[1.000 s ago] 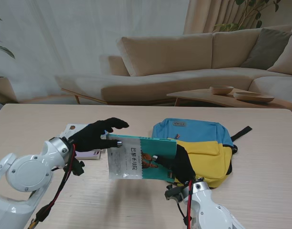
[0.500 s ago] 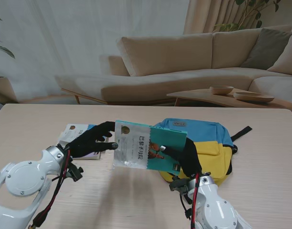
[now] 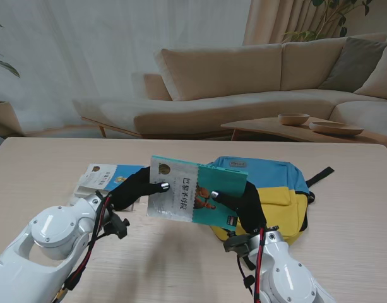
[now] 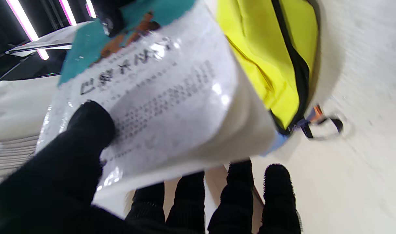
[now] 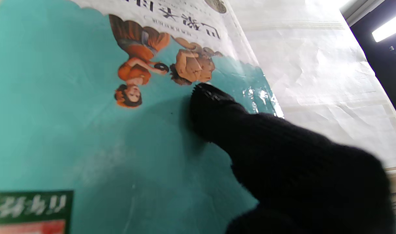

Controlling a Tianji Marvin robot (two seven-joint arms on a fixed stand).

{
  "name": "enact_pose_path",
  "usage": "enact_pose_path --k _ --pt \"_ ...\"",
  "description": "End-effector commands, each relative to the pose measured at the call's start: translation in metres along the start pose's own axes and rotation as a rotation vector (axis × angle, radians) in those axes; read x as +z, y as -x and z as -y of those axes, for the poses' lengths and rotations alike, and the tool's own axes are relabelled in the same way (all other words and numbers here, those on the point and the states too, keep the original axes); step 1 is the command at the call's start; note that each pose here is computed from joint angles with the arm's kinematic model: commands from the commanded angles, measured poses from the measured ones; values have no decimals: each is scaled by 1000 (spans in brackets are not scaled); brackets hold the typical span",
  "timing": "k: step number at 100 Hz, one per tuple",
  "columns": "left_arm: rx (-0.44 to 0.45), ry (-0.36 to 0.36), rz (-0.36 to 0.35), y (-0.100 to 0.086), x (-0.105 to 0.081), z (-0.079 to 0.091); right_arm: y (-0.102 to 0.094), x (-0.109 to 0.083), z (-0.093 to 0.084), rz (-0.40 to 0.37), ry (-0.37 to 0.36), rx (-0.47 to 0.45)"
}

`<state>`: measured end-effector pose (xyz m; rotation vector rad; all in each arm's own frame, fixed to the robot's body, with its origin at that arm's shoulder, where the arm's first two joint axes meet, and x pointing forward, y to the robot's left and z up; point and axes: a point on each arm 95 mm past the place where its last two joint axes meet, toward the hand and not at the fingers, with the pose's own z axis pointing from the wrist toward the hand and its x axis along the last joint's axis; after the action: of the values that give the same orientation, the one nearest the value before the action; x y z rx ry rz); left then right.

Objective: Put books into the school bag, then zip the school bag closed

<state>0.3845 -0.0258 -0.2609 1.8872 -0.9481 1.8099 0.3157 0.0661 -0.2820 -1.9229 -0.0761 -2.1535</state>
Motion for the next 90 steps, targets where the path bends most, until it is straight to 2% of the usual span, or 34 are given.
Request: enact_pose_path --k 1,39,69,90 --pt "-17 47 -2 -1 4 -9 0 -1 8 3 -26 16" --pt "-140 133 -23 -3 9 -15 4 -1 10 42 -43 29" --pt "-120 139 -62 -5 2 -14 5 0 10 57 -32 25" --pt "-94 125 -59 -5 -5 -12 3 1 9 50 -19 28"
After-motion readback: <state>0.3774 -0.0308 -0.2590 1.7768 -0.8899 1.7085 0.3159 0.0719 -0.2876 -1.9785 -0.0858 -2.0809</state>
